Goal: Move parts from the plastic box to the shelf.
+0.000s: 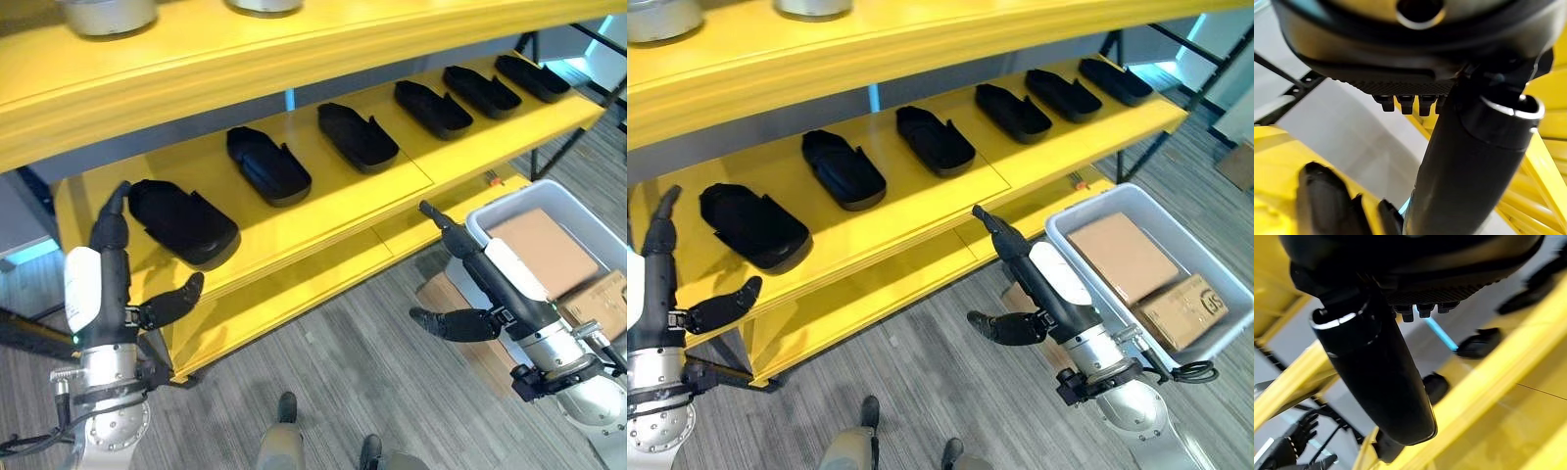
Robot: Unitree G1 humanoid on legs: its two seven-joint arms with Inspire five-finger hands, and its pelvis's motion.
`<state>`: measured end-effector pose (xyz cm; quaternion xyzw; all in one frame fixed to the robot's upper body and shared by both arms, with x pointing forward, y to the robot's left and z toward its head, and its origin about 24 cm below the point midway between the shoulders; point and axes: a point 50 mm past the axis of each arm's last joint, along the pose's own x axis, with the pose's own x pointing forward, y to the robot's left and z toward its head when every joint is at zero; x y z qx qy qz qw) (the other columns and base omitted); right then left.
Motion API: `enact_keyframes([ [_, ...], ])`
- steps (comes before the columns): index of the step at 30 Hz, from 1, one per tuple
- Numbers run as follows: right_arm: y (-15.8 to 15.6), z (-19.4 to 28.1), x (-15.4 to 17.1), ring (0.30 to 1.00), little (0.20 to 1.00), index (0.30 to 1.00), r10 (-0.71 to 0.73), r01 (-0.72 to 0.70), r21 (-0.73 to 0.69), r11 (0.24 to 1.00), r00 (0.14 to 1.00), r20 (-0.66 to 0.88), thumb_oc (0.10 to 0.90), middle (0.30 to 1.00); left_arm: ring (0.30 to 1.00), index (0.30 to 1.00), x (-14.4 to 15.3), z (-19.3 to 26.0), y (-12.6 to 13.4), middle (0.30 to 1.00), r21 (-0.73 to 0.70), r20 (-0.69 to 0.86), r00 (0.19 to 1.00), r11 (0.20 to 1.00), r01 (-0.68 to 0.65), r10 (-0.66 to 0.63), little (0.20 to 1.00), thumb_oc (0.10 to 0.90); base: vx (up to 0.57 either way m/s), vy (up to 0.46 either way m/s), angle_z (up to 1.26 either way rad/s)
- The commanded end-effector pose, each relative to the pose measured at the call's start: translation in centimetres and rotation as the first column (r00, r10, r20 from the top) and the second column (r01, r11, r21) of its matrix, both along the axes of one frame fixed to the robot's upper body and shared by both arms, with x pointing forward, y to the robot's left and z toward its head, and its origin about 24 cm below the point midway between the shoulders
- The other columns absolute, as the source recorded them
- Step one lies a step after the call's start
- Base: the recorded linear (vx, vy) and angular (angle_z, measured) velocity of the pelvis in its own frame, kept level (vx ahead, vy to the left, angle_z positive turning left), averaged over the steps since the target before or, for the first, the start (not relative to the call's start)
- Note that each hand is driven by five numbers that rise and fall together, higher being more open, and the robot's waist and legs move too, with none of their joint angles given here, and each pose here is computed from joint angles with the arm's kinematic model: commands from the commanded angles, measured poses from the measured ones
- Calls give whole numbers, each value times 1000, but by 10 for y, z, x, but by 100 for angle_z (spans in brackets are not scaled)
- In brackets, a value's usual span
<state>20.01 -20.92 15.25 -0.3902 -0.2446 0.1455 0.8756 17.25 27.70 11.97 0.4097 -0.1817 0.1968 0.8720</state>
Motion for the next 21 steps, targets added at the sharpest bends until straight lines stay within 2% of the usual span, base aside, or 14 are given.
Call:
enact_keyframes([
  [1,23,47,2,1000,1000,1000,128,-142,25,990,946,298,900,1000,1000,1000,2,46,-9,1000,103,215,966,987,127,-147,1000,900,-54,-86,30],
  [4,31,49,5,1000,1000,1000,160,-171,5,985,935,315,900,1000,1000,1000,3,47,-9,1000,114,208,964,983,144,-165,1000,900,-45,-83,27],
  [9,44,55,13,1000,1000,1000,214,-213,-43,976,907,363,900,1000,1000,1000,5,41,-10,1000,112,108,965,968,226,-238,1000,900,-8,-40,31],
  [10,47,55,11,1000,1000,1000,228,-215,-77,974,898,376,900,1000,1000,1000,7,32,-13,1000,117,3,954,948,296,-298,1000,900,21,23,54],
  [13,50,58,10,1000,1000,1000,259,-234,-113,966,890,376,900,1000,1000,1000,12,22,-19,1000,122,-88,916,908,400,-392,1000,900,-62,89,116],
  [17,55,58,18,1000,1000,1000,311,-277,-143,950,879,363,900,1000,1000,1000,15,8,-22,1000,46,-165,886,893,447,-434,1000,900,29,139,43],
  [21,63,61,32,1000,1000,1000,308,-288,-108,951,891,335,900,1000,1000,1000,17,-1,-24,1000,28,-221,850,868,496,-478,1000,900,127,148,14],
])
